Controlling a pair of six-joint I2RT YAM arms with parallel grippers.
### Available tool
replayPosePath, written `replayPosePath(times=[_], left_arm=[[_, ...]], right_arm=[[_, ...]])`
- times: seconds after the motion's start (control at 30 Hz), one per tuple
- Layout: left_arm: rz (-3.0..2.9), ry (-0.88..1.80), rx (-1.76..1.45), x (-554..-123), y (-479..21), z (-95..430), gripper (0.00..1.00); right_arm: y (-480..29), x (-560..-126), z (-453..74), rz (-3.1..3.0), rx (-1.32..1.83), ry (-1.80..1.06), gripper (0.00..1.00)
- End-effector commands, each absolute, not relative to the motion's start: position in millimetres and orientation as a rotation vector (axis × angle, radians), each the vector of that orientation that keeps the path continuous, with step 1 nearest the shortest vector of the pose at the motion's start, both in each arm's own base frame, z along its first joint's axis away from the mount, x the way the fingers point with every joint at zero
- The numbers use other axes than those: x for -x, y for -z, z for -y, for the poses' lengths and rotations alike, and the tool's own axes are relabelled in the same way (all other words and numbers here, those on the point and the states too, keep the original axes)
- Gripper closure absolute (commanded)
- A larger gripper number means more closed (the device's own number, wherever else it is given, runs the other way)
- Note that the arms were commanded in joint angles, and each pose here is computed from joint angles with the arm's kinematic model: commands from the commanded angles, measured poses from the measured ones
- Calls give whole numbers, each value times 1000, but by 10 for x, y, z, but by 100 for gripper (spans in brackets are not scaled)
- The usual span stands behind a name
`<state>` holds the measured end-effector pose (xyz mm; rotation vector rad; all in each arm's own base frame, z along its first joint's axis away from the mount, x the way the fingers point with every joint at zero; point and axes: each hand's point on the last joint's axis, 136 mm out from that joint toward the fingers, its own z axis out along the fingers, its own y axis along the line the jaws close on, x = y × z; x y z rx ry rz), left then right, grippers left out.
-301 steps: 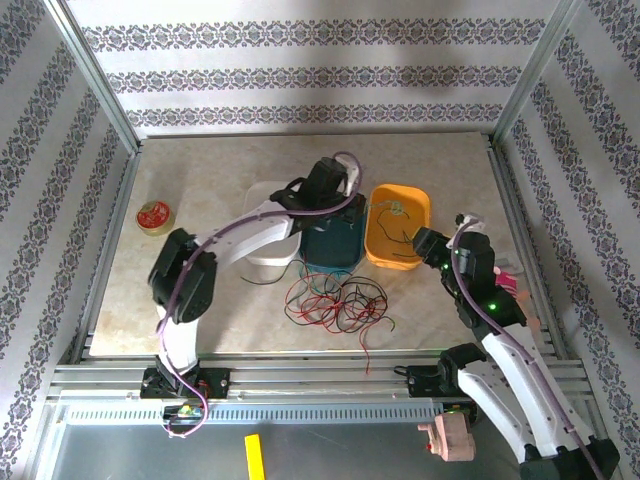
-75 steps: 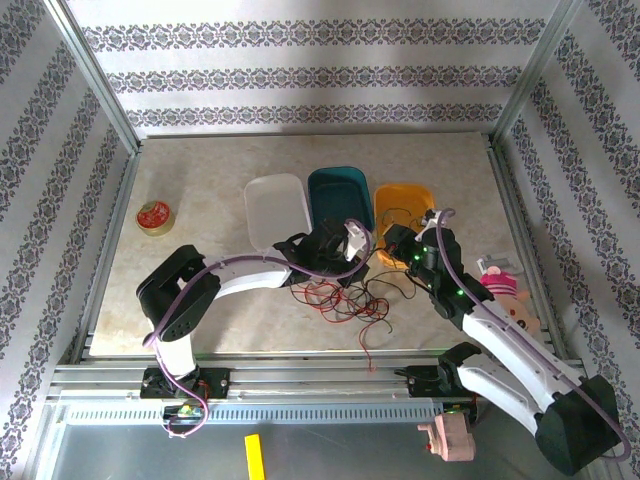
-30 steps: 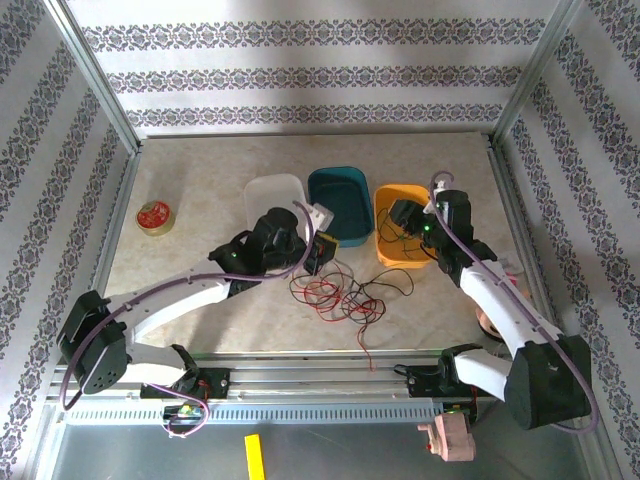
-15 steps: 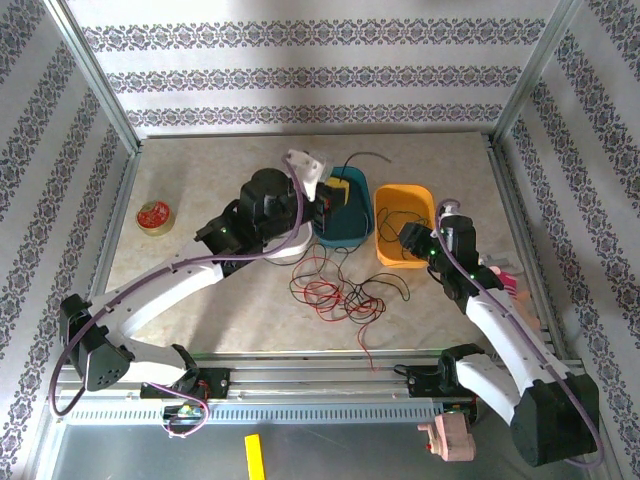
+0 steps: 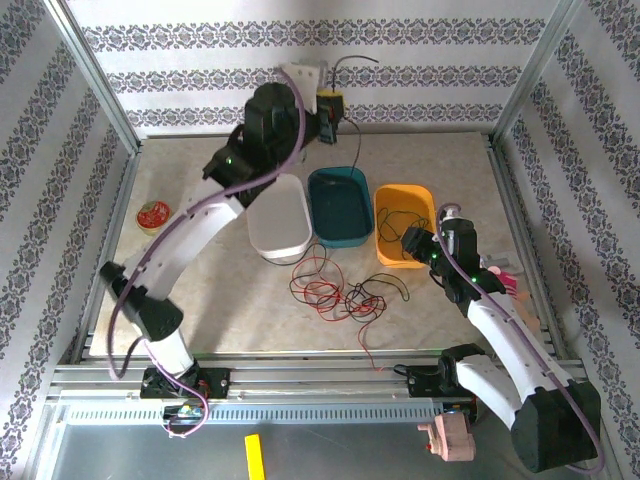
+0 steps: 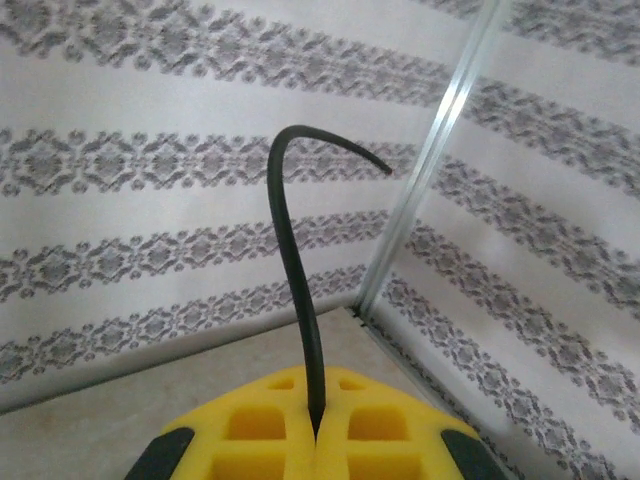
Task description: Untangle the cables
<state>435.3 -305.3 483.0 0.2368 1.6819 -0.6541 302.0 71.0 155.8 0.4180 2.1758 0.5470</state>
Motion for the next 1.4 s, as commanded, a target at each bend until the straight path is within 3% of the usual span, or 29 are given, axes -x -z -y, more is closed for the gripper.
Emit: replayPosePath(times=[0.0, 0.37, 1.17, 1.23, 1.3, 1.37], left_arm=[[-1903, 713, -169, -4595, -4414, 2998, 100], [-1994, 639, -135, -5074, -3944, 3093, 100], [-2463, 508, -109, -5019, -1322, 3364, 97], [-2444, 511, -120, -5045, -1355, 3404, 88], [-2419, 529, -142, -5062, -1461, 3455, 51], [-2404, 528, -156, -5071, -1577, 3458, 30]], right_arm=[[-1673, -3042, -665, -2158, -401, -527, 54], [-1659, -3044, -698, -2165, -364, -543, 55], [-1626, -2907, -889, -2230, -228, -635, 55], [-1586, -2870, -945, -2252, -212, -663, 55], [-1517, -2826, -977, -2279, -209, -662, 55], [-1415, -2771, -976, -2310, -230, -646, 54]])
